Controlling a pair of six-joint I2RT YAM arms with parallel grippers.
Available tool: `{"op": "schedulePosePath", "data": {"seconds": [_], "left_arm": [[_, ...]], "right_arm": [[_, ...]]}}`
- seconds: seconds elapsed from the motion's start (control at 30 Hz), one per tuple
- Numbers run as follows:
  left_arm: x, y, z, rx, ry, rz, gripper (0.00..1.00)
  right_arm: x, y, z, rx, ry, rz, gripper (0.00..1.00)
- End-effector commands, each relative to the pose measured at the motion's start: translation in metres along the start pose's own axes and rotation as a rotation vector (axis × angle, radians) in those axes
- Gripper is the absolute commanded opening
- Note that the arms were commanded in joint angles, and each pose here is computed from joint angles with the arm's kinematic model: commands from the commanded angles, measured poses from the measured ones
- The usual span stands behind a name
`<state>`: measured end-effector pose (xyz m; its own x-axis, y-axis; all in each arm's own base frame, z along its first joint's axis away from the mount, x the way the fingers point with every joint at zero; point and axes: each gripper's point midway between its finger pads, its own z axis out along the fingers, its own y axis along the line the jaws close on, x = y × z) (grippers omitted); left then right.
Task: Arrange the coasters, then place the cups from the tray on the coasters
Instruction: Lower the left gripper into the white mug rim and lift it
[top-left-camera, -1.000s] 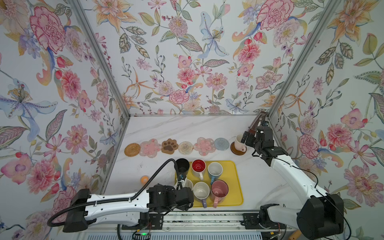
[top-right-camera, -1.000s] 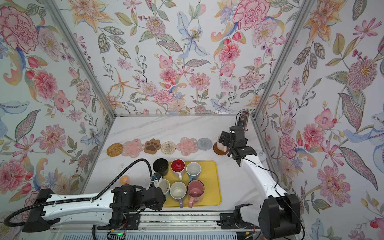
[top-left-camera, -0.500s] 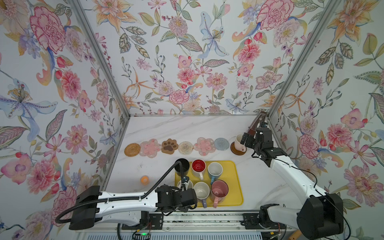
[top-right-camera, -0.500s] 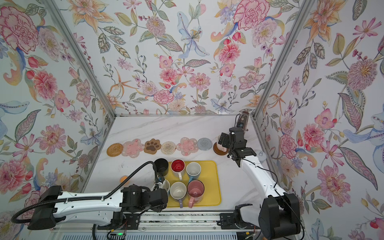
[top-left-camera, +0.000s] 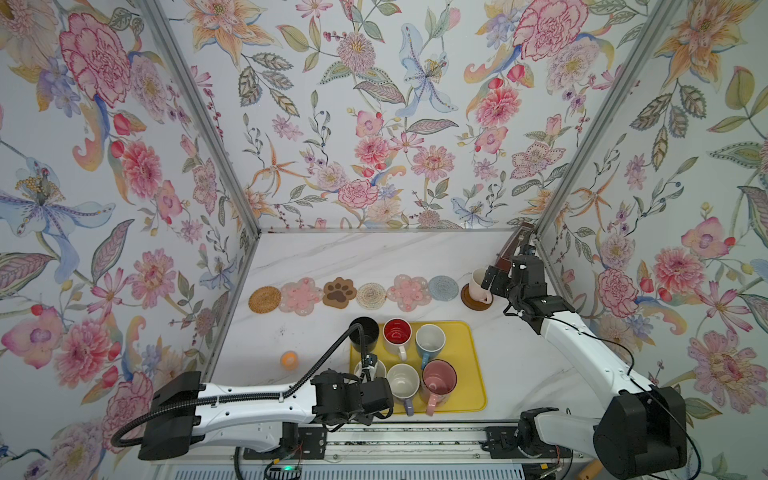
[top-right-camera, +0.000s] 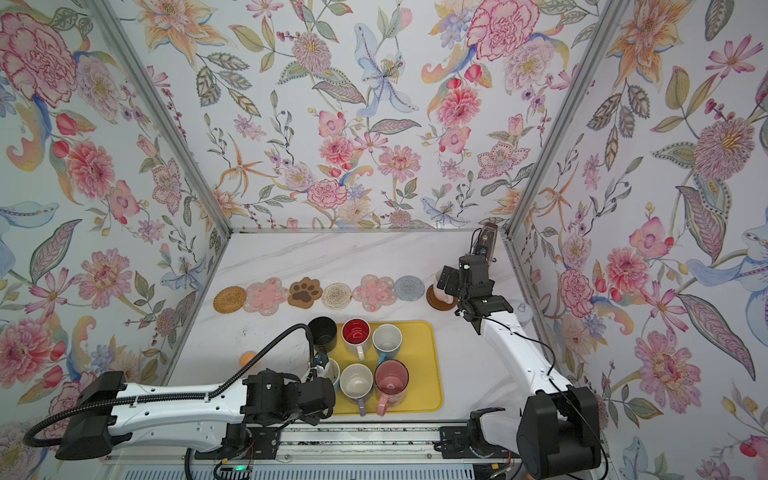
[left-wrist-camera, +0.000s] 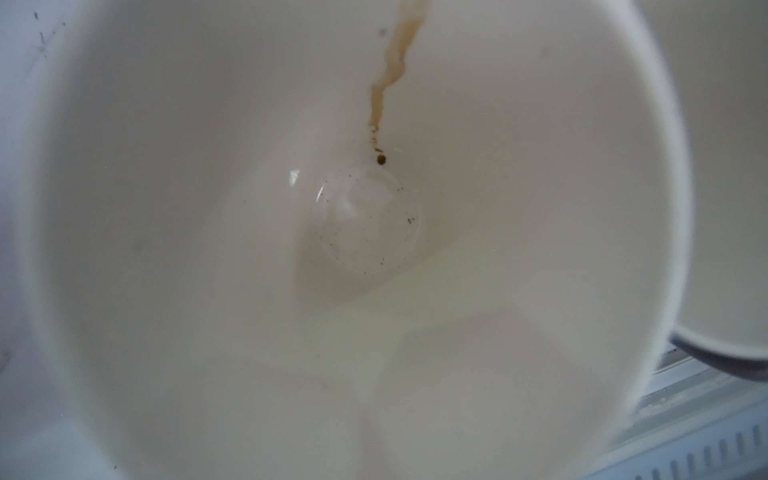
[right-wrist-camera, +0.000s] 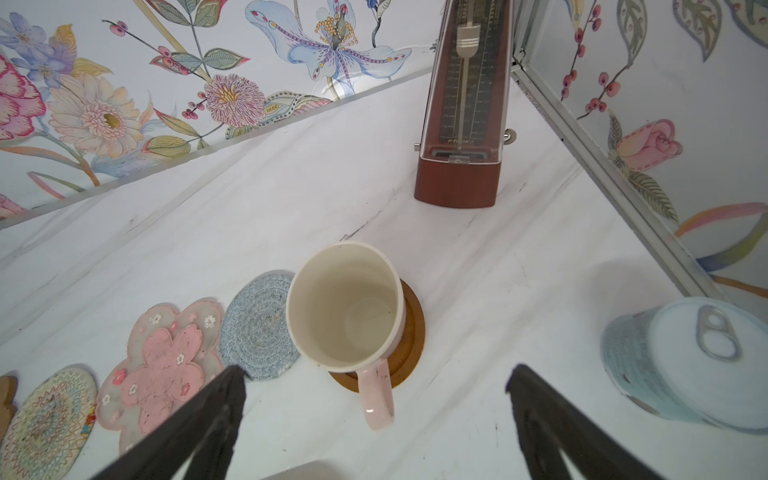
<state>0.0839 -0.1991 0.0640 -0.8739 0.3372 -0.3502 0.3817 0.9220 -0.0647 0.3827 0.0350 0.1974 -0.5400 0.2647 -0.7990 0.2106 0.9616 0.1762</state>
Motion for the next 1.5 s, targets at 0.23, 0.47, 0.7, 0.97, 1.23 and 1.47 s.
{"op": "schedulePosePath", "data": {"seconds": [0.23, 0.47, 0.7, 0.97, 1.23, 1.47], "left_arm": [[-0.007, 0.012, -0.012, -0.037, -0.03, -0.008, 0.19], [-0.022, 0.02, -0.027, -0.072, -0.094, -0.003, 0.01], [-0.033, 0.025, -0.042, -0.072, -0.15, -0.026, 0.0], [-0.049, 0.051, -0.069, -0.125, -0.262, -0.095, 0.0], [-0.058, 0.074, -0.095, -0.186, -0.316, -0.169, 0.0], [-0.069, 0.094, -0.108, -0.231, -0.368, -0.262, 0.0]], "right_arm": [[-0.001, 0.002, 0.002, -0.017, -0.004, 0.022, 0.99], [-0.001, 0.004, 0.003, -0.026, -0.001, 0.022, 0.99], [0.0, 0.004, 0.004, -0.027, 0.002, 0.02, 0.99], [0.001, 0.005, 0.006, -0.028, 0.005, 0.017, 0.99], [0.002, 0.004, 0.006, -0.03, 0.007, 0.014, 0.99], [0.003, 0.002, 0.005, -0.03, 0.004, 0.014, 0.99]]}}
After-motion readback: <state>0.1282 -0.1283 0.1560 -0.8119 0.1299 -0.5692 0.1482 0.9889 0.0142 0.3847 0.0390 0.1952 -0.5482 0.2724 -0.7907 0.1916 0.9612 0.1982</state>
